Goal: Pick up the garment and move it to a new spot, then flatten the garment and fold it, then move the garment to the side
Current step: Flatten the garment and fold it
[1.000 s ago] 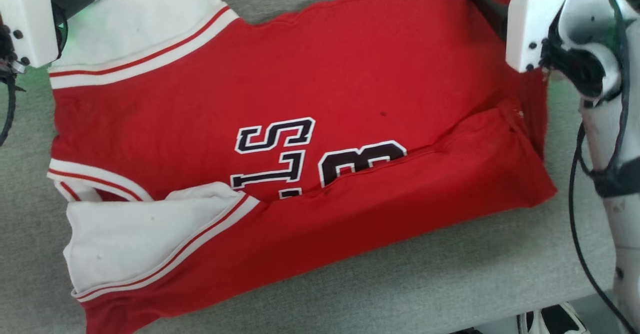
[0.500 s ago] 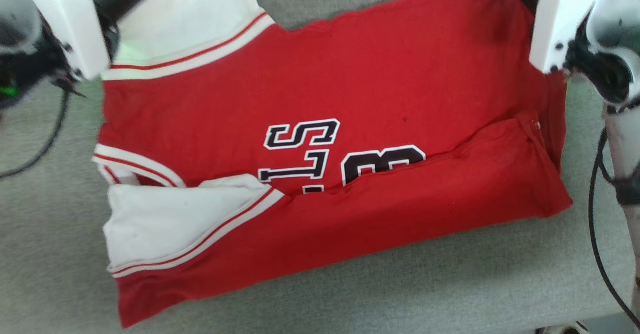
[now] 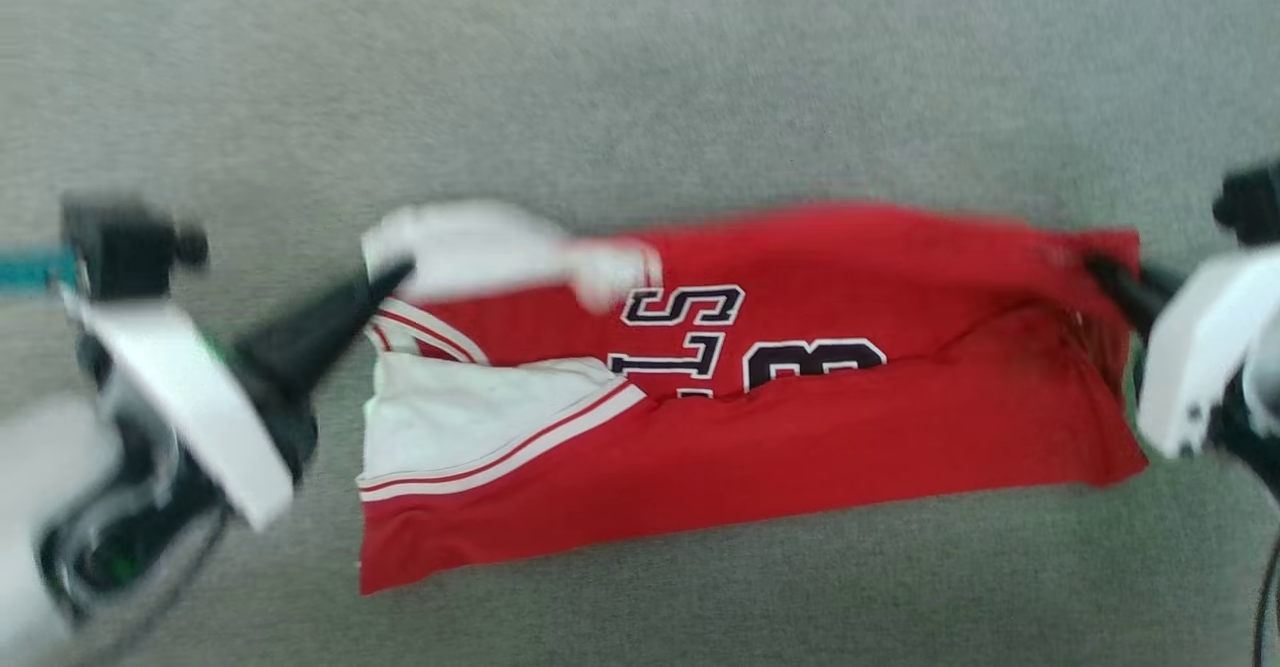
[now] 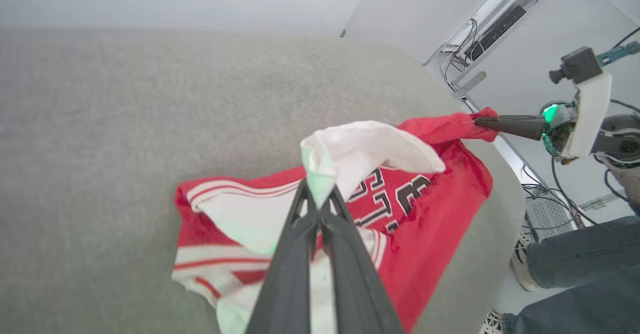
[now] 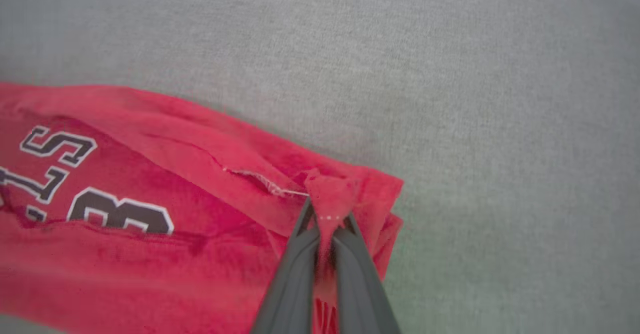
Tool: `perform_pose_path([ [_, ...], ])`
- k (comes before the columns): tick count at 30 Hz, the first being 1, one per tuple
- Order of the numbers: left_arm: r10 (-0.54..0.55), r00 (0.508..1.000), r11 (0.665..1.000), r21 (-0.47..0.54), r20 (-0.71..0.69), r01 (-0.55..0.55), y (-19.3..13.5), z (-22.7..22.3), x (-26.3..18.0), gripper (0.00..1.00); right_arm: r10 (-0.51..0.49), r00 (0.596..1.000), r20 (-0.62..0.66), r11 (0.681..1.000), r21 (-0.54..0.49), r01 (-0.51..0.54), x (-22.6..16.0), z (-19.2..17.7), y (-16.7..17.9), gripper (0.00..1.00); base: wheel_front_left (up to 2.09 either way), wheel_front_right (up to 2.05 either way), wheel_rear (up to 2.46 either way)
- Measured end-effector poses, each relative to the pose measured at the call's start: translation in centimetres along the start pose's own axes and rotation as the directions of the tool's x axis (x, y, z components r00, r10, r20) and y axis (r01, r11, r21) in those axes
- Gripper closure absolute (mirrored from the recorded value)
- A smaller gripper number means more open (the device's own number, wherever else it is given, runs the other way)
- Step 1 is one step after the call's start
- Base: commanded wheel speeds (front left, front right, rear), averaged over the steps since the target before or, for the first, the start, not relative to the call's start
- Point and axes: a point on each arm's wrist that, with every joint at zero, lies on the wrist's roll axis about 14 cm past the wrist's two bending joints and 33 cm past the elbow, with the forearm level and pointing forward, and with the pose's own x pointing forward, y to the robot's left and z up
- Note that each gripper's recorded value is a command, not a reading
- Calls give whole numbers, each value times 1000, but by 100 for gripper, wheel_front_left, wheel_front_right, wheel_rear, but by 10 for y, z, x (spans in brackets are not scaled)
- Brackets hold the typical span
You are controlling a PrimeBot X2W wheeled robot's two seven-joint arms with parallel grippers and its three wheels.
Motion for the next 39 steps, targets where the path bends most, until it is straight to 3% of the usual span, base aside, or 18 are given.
perform_pose_path([
  [7, 67, 996, 992, -107, -56, -73, -9, -68, -58, 100, 13, 1000, -26, 999, 42, -11, -32, -28, 7, 100, 0, 0, 0],
  [17, 126, 990, 963, -232, -69, -138, -10, -123, -50, 100, 0, 989, -150, 991, 135, 20, -15, -79, 4, 100, 0, 0, 0],
  [22, 132, 990, 955, -262, -58, -142, -9, -126, -41, 100, 3, 990, -144, 989, 148, 19, -2, -82, 5, 100, 0, 0, 0],
  [24, 140, 988, 956, -253, -59, -151, -5, -126, -41, 100, 1, 990, -139, 991, 132, 17, 0, -81, 6, 54, 0, 0, 0],
  [25, 141, 989, 956, -254, -49, -149, -5, -124, -40, 100, 0, 992, -129, 991, 132, 17, 0, -79, 6, 2, 0, 0, 0],
  [26, 141, 989, 958, -248, -40, -146, -6, -121, -39, 93, -1, 992, -124, 991, 131, 18, 0, -78, 5, 0, 0, 0, 0],
  [27, 148, 989, 959, -241, -29, -151, -4, -118, -39, 72, -5, 993, -121, 991, 129, 21, 0, -76, 4, 0, 0, 0, 0],
  [28, 162, 987, 960, -230, -15, -161, 0, -114, -41, 45, -13, 994, -111, 991, 131, 28, -1, -73, 1, 0, 0, 0, 0],
  [29, 176, 984, 962, -213, -7, -173, 4, -112, -43, 5, -18, 995, -102, 990, 135, 32, -2, -71, -1, 0, 0, 0, 0],
  [30, 184, 983, 964, -197, 0, -181, 6, -111, -45, 0, -24, 995, -94, 990, 139, 37, -3, -68, -4, 0, 0, 0, 0],
  [35, 259, 962, 945, -225, 82, -236, 12, -103, -55, 0, -47, 991, -125, 983, 173, 68, -8, -74, -14, 0, 0, 0, 0],
  [39, 375, 913, 919, -193, 162, -343, 28, -100, -75, 0, -32, 979, -203, 976, 204, 75, -2, -92, -11, 0, 0, 0, 0],
])
